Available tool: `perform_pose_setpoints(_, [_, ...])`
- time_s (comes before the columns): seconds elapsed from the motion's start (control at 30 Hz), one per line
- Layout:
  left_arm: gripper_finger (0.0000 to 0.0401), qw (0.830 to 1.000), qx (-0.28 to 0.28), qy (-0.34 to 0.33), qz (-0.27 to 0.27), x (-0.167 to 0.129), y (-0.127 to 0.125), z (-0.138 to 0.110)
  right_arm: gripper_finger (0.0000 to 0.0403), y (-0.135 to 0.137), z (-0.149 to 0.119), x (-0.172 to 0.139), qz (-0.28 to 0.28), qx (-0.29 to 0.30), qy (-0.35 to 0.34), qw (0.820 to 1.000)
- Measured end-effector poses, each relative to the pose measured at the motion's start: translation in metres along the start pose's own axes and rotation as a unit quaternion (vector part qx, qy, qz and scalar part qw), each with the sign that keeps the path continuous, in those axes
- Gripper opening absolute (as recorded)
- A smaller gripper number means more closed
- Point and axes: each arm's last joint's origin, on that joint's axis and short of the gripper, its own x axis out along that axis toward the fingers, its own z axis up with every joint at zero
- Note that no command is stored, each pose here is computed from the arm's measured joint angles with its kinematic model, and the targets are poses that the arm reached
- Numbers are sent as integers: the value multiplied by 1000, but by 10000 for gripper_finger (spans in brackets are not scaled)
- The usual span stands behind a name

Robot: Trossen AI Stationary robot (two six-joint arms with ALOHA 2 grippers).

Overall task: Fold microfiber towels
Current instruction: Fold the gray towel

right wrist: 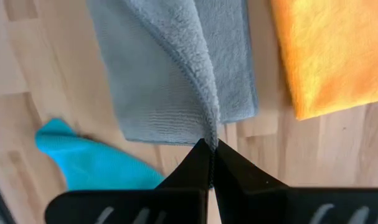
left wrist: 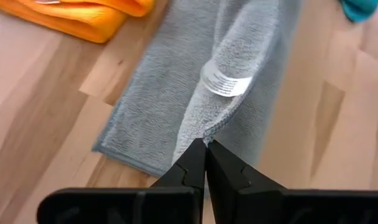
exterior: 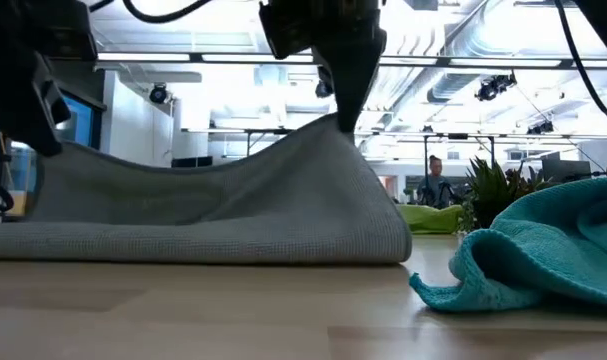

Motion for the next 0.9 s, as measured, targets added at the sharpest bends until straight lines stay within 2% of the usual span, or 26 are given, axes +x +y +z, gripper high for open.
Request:
perform_pose_setpoints(0.47, [0,993,-107,-7,42,1,8,0,0,-2,5,19,-28,90,17,995])
perform_pose_setpoints(0.63, [0,991,-122,-17,62,1,11,0,0,-4,7,23,-35,119,17,992])
perform_pose_setpoints(0.9, [3,990,-125,-15,61,1,11,0,0,-4,6,23,-32,137,22,990])
